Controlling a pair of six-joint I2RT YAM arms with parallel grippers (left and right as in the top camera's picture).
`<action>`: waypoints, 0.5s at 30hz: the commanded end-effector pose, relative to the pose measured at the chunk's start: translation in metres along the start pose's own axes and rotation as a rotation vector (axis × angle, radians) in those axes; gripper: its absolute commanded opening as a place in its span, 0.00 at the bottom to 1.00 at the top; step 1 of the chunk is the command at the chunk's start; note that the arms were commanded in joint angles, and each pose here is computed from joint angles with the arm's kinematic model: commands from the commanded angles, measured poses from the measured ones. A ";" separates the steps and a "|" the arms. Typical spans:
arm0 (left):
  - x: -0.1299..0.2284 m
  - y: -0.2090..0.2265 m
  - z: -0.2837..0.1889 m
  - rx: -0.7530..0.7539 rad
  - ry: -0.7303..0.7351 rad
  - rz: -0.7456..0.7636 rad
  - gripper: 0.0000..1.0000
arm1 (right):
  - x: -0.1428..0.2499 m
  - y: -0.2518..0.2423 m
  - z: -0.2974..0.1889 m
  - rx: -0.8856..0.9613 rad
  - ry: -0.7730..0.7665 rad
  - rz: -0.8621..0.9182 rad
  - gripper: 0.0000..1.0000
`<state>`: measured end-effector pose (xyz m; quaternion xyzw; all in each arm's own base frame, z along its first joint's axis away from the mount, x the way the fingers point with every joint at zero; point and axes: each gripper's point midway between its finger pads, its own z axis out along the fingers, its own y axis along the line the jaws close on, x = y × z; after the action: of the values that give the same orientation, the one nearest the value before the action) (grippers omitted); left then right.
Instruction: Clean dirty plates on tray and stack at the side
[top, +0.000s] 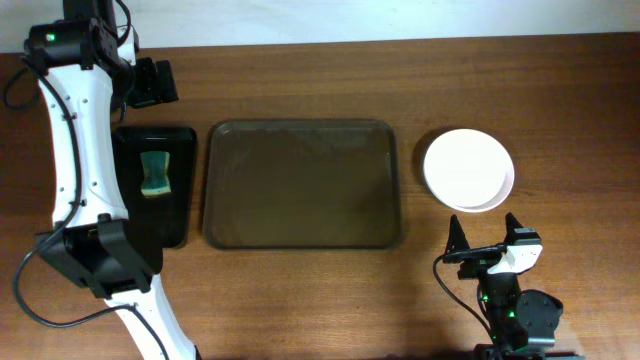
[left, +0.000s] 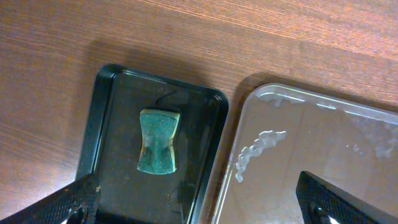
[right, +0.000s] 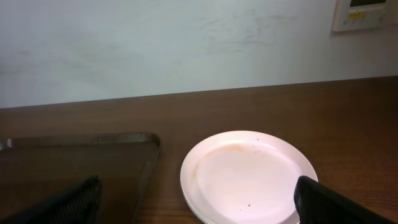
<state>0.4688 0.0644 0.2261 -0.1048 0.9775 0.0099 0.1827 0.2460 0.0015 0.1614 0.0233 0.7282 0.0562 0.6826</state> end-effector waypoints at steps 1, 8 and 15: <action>-0.008 0.010 -0.022 -0.053 -0.067 0.017 0.99 | 0.003 0.004 0.000 -0.018 0.008 0.007 0.98; 0.024 0.023 -0.228 -0.068 -0.512 -0.013 0.99 | 0.003 0.004 0.000 -0.018 0.008 0.007 0.98; 0.097 0.028 -0.260 -0.060 -0.788 0.019 0.99 | 0.003 0.004 0.000 -0.018 0.008 0.007 0.98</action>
<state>0.2759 0.0577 0.5025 -0.1063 0.8083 0.0749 0.5742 0.2461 0.0017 0.1612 0.0230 0.7285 0.0568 0.6823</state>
